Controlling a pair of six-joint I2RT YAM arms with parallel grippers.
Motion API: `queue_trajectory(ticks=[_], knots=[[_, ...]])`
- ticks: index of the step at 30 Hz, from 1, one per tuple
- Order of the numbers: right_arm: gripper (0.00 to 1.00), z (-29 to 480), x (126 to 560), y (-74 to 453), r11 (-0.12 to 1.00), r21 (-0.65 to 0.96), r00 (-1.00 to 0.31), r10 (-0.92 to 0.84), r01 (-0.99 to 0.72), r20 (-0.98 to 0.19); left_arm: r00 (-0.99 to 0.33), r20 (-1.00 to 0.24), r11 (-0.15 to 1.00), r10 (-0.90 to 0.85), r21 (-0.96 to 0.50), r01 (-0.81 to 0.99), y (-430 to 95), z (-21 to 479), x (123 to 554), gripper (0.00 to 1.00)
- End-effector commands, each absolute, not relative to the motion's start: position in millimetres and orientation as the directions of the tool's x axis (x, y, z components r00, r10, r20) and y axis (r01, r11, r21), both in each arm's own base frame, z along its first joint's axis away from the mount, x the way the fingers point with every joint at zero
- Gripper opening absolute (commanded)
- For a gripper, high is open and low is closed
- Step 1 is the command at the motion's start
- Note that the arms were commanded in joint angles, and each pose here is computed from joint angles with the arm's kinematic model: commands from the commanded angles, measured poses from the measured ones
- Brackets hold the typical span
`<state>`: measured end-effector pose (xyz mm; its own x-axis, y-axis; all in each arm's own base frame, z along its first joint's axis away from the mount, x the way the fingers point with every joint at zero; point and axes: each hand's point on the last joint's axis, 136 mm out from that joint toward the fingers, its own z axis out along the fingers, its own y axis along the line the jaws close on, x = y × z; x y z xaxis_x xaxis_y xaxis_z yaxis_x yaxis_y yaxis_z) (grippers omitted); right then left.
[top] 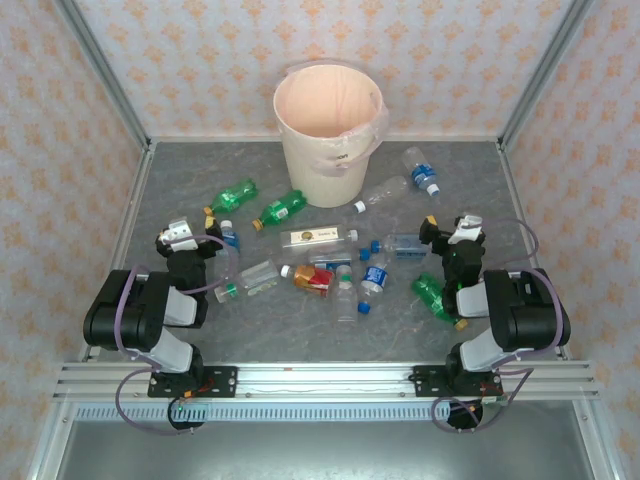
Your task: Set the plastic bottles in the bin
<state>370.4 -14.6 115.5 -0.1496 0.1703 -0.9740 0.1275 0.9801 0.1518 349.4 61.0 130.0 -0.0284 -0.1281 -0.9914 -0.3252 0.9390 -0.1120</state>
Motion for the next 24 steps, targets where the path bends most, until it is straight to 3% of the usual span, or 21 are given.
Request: queue_trajectory(ticks=[1,24], knots=[[1.00,123.9,375.4,-17.6,0.977,0.160,-0.121,0.177,0.142,-0.977,0.030,-0.989,0.933,-0.144,-0.146,-0.329,61.7,143.0,350.9,0.99],[1.00,124.0,375.5,-17.6,0.977,0.160,-0.121,0.177,0.142,-0.977,-0.015,-0.991,0.937,-0.135,-0.123,-0.327,59.0,136.7,358.6,0.99]])
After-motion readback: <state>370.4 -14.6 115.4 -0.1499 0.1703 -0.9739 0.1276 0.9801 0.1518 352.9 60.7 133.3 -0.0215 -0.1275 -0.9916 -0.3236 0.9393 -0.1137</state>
